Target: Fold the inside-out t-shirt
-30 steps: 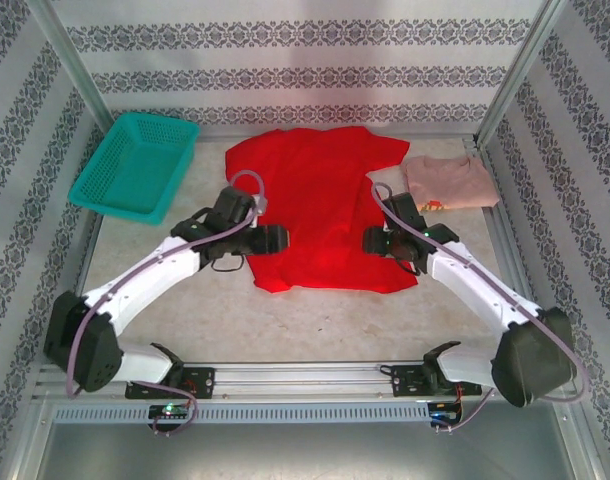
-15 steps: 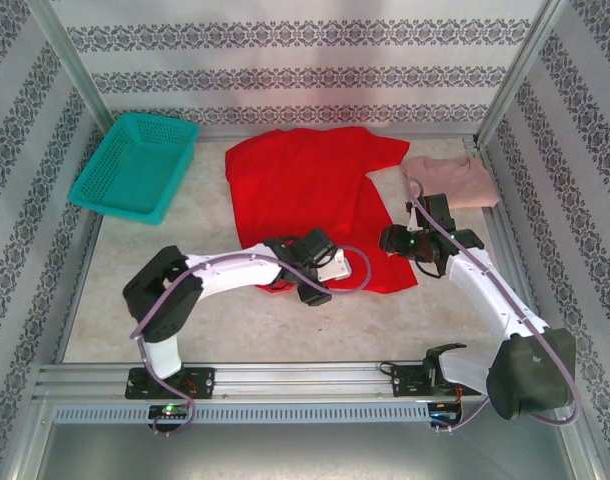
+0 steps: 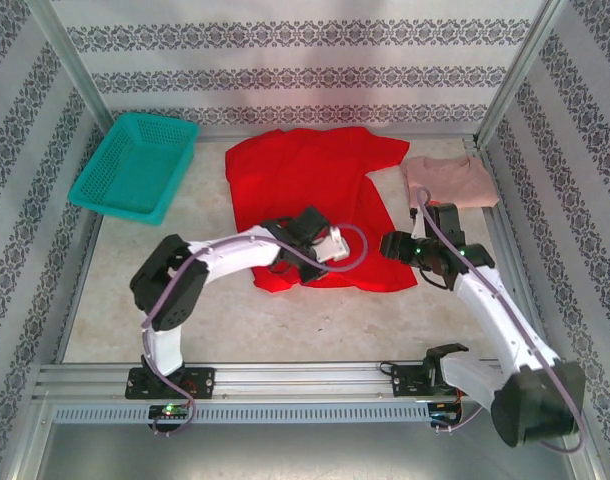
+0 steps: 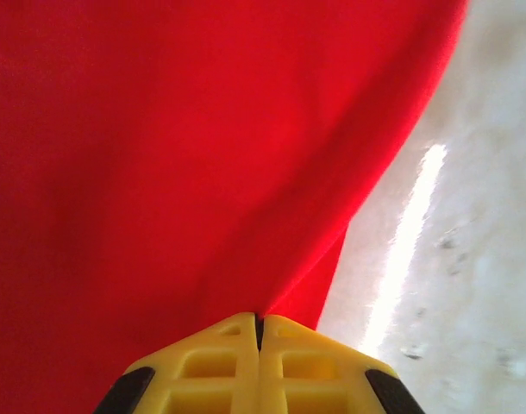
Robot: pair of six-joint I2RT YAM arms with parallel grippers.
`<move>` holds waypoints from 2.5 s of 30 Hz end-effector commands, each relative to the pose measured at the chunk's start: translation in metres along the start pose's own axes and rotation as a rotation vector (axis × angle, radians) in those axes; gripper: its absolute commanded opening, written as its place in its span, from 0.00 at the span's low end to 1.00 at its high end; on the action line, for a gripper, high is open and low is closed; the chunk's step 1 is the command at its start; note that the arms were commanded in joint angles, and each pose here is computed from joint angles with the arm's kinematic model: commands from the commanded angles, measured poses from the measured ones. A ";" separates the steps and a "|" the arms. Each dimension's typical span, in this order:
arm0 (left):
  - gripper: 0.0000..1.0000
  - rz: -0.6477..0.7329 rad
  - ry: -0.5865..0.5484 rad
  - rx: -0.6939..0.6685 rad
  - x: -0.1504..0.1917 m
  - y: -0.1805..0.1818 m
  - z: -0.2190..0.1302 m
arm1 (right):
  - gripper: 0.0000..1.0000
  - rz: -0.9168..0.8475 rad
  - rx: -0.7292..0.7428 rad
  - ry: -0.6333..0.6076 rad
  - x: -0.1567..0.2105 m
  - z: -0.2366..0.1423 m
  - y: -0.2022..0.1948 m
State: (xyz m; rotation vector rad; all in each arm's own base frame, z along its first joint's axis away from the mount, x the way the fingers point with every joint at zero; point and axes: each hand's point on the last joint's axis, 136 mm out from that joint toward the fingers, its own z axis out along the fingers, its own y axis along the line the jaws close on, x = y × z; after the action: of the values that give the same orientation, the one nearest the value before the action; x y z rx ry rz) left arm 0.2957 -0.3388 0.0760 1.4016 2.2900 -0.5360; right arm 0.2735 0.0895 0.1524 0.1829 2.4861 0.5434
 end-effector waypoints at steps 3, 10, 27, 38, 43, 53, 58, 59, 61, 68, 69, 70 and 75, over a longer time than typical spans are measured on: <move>0.00 -0.299 -0.270 0.244 -0.046 0.004 -0.069 | 0.60 -0.129 -0.195 0.001 0.032 0.001 0.040; 0.00 -0.446 -0.302 0.322 -0.051 0.019 -0.086 | 0.68 -0.354 -0.184 -0.003 0.051 0.032 0.071; 0.00 -0.468 -0.318 0.155 -0.032 0.050 -0.079 | 0.00 -0.442 -0.244 -0.145 0.012 0.094 0.108; 0.54 -0.296 -0.406 -0.214 -0.017 0.059 -0.083 | 0.00 -0.035 -0.539 0.065 -0.011 0.070 0.120; 0.67 -0.179 -0.363 -0.291 -0.017 0.042 -0.064 | 0.00 0.029 -0.577 0.105 -0.018 0.069 0.125; 0.51 -0.146 -0.299 -0.266 -0.043 0.048 -0.016 | 0.00 0.101 -0.543 0.105 -0.027 0.070 0.112; 0.00 -0.265 -0.338 -0.103 -0.065 0.035 -0.046 | 0.24 0.002 -0.065 -0.024 -0.029 0.058 0.039; 0.00 -0.325 -0.341 -0.039 -0.068 0.031 -0.055 | 0.40 -0.107 0.050 -0.099 -0.029 0.044 0.030; 0.00 -0.423 -0.346 0.036 -0.070 0.029 -0.069 | 0.52 -0.354 -0.008 -0.244 -0.017 0.026 0.055; 0.00 -0.630 -0.328 0.163 -0.071 0.042 -0.106 | 0.52 -0.697 -0.390 -0.377 0.058 0.026 0.125; 0.00 -0.639 -0.318 0.178 -0.072 0.042 -0.110 | 0.50 -0.746 -0.376 -0.391 0.063 0.033 0.133; 0.00 -0.648 -0.304 0.184 -0.073 0.042 -0.114 | 0.48 -0.774 -0.376 -0.406 0.065 0.041 0.140; 0.00 -0.662 -0.262 0.184 -0.075 0.044 -0.124 | 0.39 -0.922 -0.352 -0.394 0.076 0.083 0.169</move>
State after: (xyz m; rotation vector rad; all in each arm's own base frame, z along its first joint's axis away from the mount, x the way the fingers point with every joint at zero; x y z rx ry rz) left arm 0.3649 -0.3153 0.2197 0.5753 2.3801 -1.0168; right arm 0.2325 0.2677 0.0899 -0.8508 1.9764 0.5605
